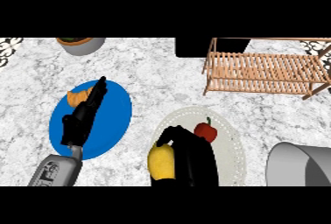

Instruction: Pick the lemon from the placemat and place it in the tiered shelf

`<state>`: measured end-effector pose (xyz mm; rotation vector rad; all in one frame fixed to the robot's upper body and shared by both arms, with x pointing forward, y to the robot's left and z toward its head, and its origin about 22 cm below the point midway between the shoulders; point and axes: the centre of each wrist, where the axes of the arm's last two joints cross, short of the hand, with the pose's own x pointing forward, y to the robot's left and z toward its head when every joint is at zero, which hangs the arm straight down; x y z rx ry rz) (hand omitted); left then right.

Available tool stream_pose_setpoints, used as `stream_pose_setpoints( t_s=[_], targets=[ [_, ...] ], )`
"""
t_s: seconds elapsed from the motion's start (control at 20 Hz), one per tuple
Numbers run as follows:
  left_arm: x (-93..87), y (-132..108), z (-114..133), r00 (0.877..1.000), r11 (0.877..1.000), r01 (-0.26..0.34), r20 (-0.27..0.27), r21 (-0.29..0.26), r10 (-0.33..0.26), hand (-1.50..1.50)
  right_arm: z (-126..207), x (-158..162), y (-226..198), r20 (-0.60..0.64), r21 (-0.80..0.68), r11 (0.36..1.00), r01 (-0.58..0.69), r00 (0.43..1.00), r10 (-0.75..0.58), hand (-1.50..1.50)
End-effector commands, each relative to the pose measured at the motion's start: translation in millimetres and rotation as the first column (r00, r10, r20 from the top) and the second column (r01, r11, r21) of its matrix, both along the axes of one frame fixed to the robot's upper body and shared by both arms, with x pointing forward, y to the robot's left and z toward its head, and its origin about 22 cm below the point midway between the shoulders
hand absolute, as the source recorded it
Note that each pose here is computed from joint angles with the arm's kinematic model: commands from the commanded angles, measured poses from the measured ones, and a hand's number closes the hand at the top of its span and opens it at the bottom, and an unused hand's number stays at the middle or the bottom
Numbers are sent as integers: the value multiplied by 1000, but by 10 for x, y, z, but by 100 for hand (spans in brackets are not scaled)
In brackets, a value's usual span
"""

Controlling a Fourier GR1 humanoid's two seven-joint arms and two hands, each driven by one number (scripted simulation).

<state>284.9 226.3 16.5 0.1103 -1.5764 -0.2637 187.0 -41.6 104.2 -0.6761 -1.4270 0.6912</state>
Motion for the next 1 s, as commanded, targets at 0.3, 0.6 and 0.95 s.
stream_pose_setpoints(
  t_s=[0.3,0.6,0.95],
  targets=[
    [-152,-56,-156,1000,1000,-10,-19,3,10,0,833,-217,-199,203,123,965,232,946,-254,150],
    [-52,-137,-53,1000,1000,-11,1,11,11,0,1266,-177,-385,320,101,941,323,885,-338,150],
    [-89,-4,-43,1000,1000,-3,-21,-7,2,0,1535,50,-472,410,55,895,443,807,-424,150]
  ],
)
